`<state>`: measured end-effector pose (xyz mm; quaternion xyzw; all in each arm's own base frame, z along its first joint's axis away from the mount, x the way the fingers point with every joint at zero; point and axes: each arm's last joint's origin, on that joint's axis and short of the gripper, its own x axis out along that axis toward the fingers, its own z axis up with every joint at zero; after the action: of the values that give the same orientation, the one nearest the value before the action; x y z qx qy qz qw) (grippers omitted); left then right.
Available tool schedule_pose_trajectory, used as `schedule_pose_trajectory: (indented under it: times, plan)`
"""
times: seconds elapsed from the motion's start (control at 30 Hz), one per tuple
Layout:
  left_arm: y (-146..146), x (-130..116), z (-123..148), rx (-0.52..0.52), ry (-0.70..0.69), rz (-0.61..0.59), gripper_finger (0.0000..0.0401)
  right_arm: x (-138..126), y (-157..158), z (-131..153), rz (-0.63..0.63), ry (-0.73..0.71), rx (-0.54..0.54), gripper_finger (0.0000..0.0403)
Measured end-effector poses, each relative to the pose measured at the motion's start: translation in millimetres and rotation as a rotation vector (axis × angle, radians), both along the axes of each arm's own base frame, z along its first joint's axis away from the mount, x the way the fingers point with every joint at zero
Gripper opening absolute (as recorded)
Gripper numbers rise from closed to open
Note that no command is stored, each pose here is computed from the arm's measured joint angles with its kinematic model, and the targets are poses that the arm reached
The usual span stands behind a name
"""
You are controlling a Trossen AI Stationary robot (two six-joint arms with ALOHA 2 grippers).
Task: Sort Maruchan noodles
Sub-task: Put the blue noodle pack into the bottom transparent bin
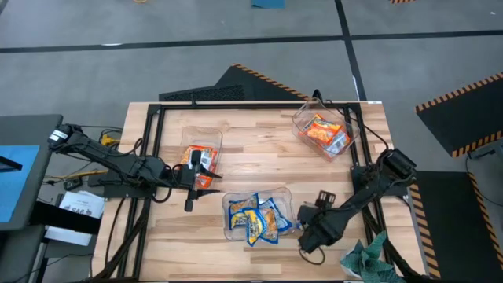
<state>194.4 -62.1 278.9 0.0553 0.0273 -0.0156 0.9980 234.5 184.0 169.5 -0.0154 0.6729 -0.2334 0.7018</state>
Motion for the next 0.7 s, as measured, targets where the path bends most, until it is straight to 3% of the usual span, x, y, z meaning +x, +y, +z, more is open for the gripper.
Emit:
schedule_pose_trajectory:
  times: [0.2,0.37,0.53,0.7]
  plan:
    - [0,0,0,-0.001,0.001,0.000,0.0185,15,-31,-8,0.045,0.013,-0.057,0.0260]
    - [0,0,0,-0.001,0.004,-0.001,0.0185,13,-56,-8,0.043,0.078,-0.129,0.0260]
    - [0,0,-1,0.000,0.007,-0.001,0.0185,1,-70,14,0.025,-0.017,-0.092,0.0260]
    - [0,0,0,-0.007,0.005,0.000,0.0185,-12,-79,50,-0.063,-0.199,-0.014,0.0260]
